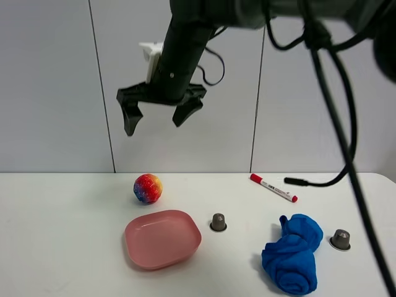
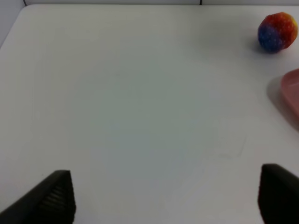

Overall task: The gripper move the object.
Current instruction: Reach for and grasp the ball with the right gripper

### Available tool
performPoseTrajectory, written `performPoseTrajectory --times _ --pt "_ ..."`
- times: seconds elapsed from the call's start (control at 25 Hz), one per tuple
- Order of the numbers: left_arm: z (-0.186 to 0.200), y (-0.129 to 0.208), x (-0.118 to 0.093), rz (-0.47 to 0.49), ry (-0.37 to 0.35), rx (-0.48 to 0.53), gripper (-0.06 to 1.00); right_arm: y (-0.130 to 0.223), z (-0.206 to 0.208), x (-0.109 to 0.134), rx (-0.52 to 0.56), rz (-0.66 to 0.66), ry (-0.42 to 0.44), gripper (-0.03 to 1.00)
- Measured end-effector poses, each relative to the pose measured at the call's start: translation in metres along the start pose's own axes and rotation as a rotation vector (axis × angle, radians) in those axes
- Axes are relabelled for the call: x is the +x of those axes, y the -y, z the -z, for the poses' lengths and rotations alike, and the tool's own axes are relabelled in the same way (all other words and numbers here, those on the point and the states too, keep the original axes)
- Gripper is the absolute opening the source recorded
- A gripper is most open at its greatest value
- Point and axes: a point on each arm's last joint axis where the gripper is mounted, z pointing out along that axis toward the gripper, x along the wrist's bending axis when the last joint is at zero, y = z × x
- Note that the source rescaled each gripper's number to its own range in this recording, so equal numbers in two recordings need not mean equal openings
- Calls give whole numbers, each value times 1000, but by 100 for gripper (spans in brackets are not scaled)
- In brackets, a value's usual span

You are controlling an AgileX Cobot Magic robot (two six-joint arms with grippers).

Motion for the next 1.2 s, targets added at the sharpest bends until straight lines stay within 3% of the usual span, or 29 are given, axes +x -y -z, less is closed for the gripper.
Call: performPoseTrajectory --times 0.6,1.2 --pt "0 0 0 0 0 0 100 22 -104 -7 -99 -54 46 100" --pt "0 0 0 0 0 0 100 44 -154 -7 -126 -91 31 100"
